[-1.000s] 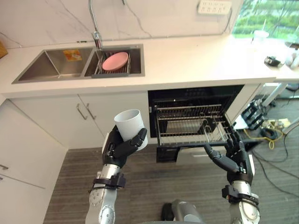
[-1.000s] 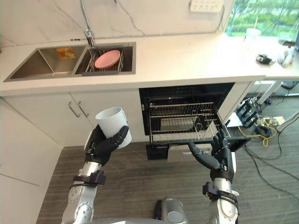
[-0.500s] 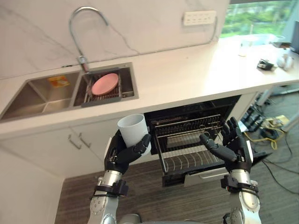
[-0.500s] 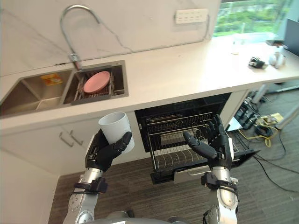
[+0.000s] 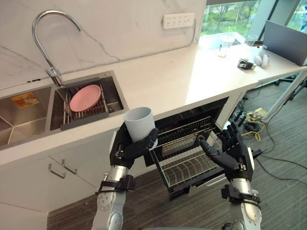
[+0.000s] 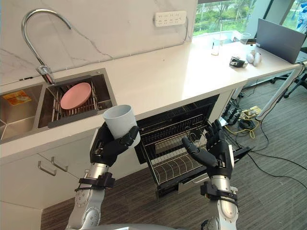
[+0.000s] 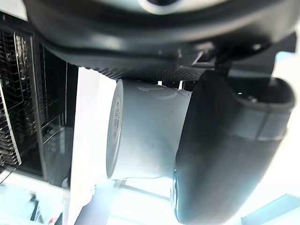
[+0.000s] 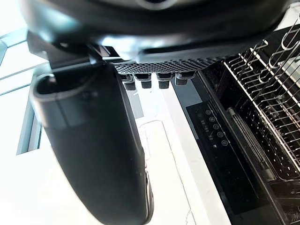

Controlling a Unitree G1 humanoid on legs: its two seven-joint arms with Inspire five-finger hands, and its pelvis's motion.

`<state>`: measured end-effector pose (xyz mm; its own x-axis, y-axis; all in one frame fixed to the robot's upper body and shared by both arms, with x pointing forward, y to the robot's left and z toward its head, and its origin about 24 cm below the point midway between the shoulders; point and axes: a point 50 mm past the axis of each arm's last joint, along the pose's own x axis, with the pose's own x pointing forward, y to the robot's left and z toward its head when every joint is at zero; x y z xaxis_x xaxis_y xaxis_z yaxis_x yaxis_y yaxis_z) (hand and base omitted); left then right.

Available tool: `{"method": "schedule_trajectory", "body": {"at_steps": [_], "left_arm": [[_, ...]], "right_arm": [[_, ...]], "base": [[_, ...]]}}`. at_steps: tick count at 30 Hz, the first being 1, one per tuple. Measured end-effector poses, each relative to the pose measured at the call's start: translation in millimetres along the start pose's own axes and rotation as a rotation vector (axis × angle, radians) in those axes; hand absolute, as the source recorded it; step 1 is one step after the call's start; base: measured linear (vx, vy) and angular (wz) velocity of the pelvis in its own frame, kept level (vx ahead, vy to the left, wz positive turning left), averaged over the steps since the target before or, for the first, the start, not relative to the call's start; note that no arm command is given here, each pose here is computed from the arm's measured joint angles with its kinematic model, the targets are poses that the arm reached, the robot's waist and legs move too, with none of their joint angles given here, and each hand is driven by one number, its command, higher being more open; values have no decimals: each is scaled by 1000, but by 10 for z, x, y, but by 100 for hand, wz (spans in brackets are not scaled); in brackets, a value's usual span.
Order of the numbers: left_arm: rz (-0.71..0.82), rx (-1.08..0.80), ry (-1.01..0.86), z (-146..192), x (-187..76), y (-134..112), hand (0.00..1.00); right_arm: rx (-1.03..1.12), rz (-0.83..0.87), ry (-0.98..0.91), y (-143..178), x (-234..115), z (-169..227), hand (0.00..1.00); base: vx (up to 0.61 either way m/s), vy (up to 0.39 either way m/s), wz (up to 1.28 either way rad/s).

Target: Walk over to the sink, pick up the cup, carry it to the dishwasher, place the cup inside the dishwasher, then close the dishwasher door

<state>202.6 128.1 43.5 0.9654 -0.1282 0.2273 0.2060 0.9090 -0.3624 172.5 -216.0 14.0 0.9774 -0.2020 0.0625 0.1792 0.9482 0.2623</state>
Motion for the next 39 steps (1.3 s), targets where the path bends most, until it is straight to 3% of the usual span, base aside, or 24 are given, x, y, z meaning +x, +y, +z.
{"method": "schedule_trajectory", "body": {"at_steps": [9, 16, 21, 30, 39], "left_arm": [[67, 114, -23, 19, 160, -31, 0], [136, 174, -59, 58, 313, -79, 0], [337, 290, -132, 262, 329, 276, 0], [399, 358, -118, 235, 230, 356, 0], [469, 439, -132, 166, 202, 244, 0]], "right_arm": [[77, 55, -87, 151, 79, 202, 100], [182, 198, -150, 478, 304, 343, 100], [246, 500, -136, 1042, 420, 290, 100], [224, 553, -71, 952, 456, 259, 100], [337, 533, -109, 931, 483, 304, 100]], "base": [[-86, 1, -6], [-85, -3, -41], [-74, -12, -96], [107, -151, 19], [101, 66, -24]]}}
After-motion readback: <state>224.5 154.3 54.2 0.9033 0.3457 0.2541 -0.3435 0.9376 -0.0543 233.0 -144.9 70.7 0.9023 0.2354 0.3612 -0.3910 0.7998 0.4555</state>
